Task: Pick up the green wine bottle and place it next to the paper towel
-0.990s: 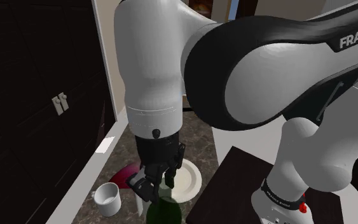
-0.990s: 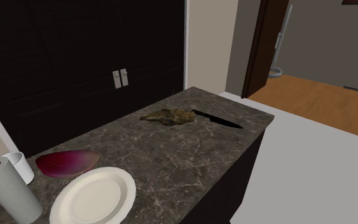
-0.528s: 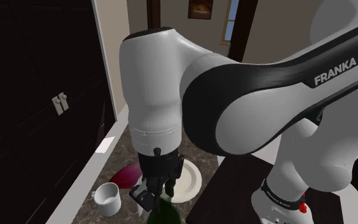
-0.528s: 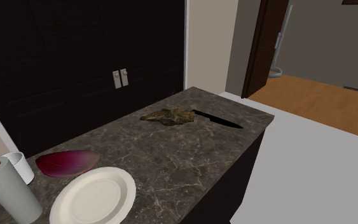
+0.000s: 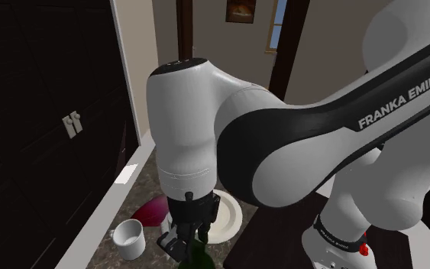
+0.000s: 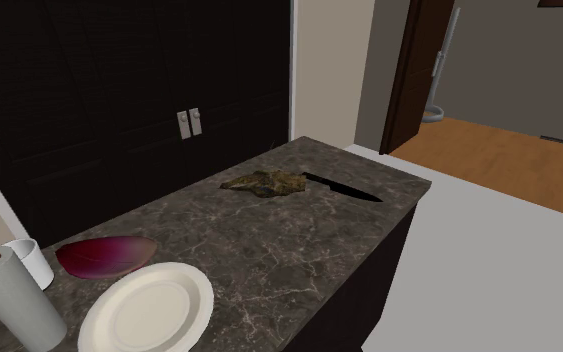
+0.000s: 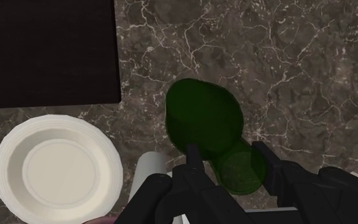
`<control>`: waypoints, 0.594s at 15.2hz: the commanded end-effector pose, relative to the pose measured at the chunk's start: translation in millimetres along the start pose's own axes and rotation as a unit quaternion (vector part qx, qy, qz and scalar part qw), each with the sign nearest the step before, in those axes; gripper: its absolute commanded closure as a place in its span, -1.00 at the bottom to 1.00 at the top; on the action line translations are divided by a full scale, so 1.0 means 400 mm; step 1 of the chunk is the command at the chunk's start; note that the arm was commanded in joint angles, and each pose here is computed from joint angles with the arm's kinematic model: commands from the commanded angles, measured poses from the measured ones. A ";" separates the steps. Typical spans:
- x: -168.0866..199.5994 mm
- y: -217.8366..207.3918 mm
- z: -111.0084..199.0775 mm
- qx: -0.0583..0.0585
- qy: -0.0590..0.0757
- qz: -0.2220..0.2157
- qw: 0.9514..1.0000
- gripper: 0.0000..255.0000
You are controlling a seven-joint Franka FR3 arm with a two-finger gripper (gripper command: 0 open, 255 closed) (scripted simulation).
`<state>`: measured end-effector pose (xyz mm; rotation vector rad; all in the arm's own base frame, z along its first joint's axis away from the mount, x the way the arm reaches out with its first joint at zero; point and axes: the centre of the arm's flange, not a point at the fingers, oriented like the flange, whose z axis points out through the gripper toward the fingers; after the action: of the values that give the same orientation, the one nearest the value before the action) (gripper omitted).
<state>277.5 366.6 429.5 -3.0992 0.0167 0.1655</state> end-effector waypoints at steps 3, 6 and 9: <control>0.000 0.000 0.000 0.000 0.000 0.000 1.000 1.00; 0.001 0.000 0.000 0.000 0.000 0.000 1.000 -1.00; 0.001 0.000 0.000 0.000 0.000 0.000 1.000 -1.00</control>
<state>277.7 366.6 429.3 -3.0988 0.0167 0.1648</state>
